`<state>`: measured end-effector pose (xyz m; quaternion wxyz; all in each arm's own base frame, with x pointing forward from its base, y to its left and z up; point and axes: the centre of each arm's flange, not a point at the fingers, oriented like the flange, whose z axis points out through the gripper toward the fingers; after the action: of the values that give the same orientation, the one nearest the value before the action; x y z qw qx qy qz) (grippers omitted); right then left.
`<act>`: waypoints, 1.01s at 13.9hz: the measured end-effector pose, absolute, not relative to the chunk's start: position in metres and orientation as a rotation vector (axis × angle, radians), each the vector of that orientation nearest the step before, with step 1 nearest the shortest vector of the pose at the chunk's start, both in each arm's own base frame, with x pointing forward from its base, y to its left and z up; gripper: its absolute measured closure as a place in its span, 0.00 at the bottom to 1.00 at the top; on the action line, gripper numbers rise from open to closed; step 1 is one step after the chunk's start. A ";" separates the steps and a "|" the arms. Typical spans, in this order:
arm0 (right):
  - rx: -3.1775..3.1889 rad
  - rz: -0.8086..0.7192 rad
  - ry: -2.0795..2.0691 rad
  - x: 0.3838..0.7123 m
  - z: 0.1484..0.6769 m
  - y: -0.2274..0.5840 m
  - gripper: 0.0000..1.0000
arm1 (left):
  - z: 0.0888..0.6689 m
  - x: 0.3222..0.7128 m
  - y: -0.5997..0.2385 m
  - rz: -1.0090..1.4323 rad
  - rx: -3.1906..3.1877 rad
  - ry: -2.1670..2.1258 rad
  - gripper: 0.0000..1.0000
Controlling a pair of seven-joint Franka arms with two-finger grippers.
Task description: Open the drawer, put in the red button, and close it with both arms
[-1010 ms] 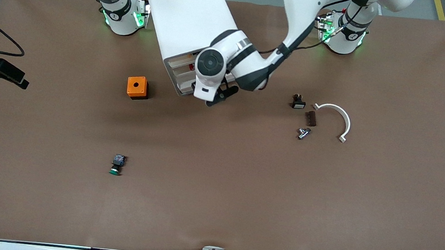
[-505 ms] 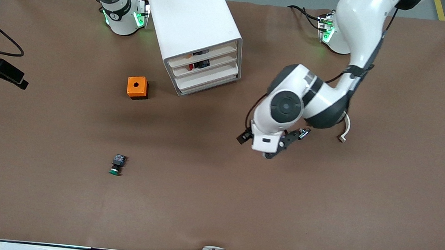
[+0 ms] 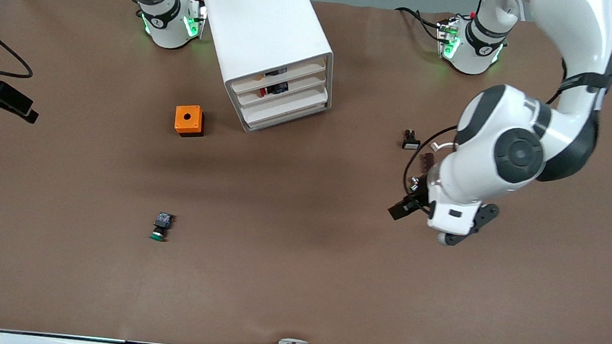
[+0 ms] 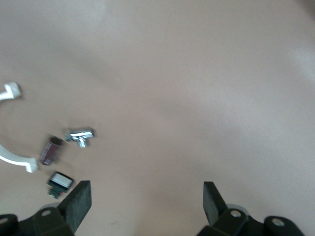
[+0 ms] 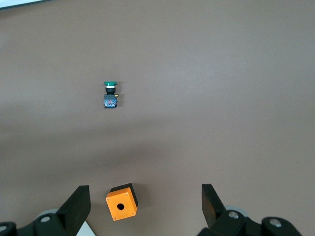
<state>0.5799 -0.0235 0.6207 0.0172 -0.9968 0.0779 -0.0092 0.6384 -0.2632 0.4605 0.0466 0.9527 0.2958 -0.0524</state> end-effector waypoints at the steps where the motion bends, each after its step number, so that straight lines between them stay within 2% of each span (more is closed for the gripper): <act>1: -3.098 -0.029 0.242 0.580 0.621 -0.024 0.00 | 0.469 0.638 -0.253 -0.138 2.933 0.883 0.00; 14: -3.098 -0.028 0.243 0.580 0.621 -0.024 0.00 | 0.557 0.624 -0.164 -0.028 3.081 0.541 0.00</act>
<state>0.5799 -0.0240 0.6206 0.0168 -0.9967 0.0783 -0.0091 0.6235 -0.1637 0.5570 0.0068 0.9849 0.1729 -0.0091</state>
